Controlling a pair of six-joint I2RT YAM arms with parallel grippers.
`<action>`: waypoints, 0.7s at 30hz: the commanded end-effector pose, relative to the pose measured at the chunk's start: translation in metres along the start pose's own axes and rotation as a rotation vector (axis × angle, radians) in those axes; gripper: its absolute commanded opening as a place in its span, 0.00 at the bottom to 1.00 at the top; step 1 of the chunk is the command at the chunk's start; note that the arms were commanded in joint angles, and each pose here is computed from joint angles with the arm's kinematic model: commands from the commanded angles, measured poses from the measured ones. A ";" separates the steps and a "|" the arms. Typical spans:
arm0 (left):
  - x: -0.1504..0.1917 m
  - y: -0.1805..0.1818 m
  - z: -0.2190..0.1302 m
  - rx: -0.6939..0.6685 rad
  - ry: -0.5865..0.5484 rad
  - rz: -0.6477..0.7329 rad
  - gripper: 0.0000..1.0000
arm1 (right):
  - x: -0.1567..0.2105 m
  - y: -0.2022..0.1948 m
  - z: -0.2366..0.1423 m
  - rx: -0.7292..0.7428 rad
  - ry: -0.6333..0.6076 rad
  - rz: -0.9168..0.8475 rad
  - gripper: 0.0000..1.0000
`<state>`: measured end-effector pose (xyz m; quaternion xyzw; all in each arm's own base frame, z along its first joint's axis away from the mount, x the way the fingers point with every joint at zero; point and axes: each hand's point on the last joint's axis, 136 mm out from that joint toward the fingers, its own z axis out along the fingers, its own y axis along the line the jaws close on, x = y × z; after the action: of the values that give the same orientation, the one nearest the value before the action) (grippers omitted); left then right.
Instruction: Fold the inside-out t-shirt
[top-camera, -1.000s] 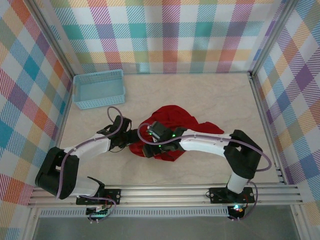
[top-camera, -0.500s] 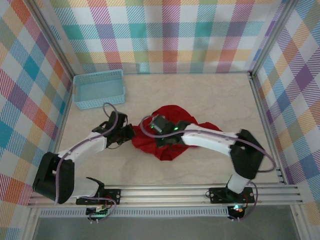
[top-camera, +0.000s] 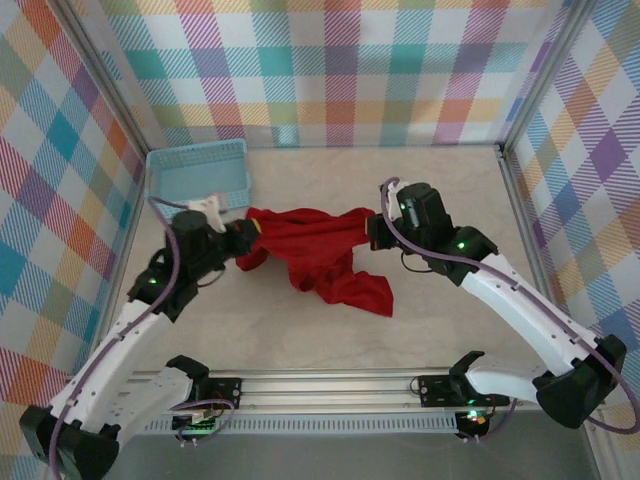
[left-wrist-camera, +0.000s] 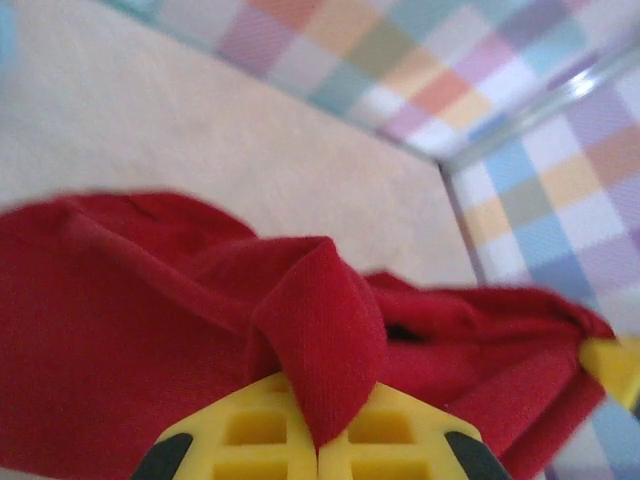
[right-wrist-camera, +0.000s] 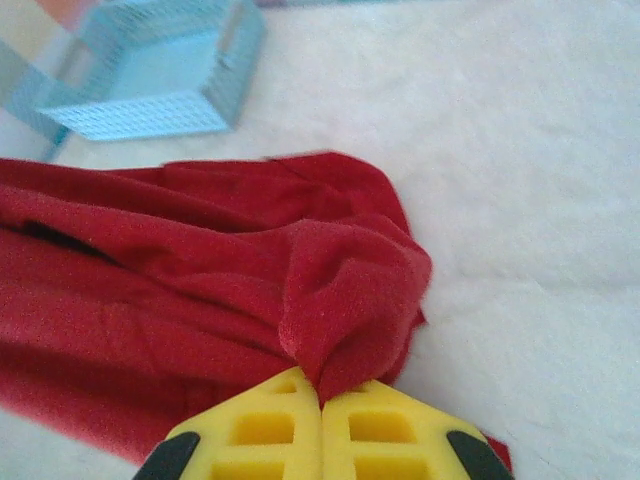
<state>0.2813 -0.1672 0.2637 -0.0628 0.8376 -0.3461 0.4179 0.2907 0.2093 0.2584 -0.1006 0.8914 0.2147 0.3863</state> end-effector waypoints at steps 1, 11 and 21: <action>0.080 -0.004 0.032 0.014 0.183 0.035 0.07 | 0.040 -0.043 0.013 0.108 0.104 0.070 0.00; 0.161 0.037 0.044 -0.240 0.328 0.157 0.69 | 0.120 -0.104 0.021 0.274 0.277 0.217 0.00; 0.152 0.010 0.098 -0.185 0.418 0.137 0.78 | 0.146 -0.114 0.019 0.304 0.306 0.250 0.00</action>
<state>0.2553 -0.2500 0.1176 -0.0013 0.9383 -0.2247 0.2628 0.2446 0.1200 0.1045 0.0260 0.9675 0.1121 0.2253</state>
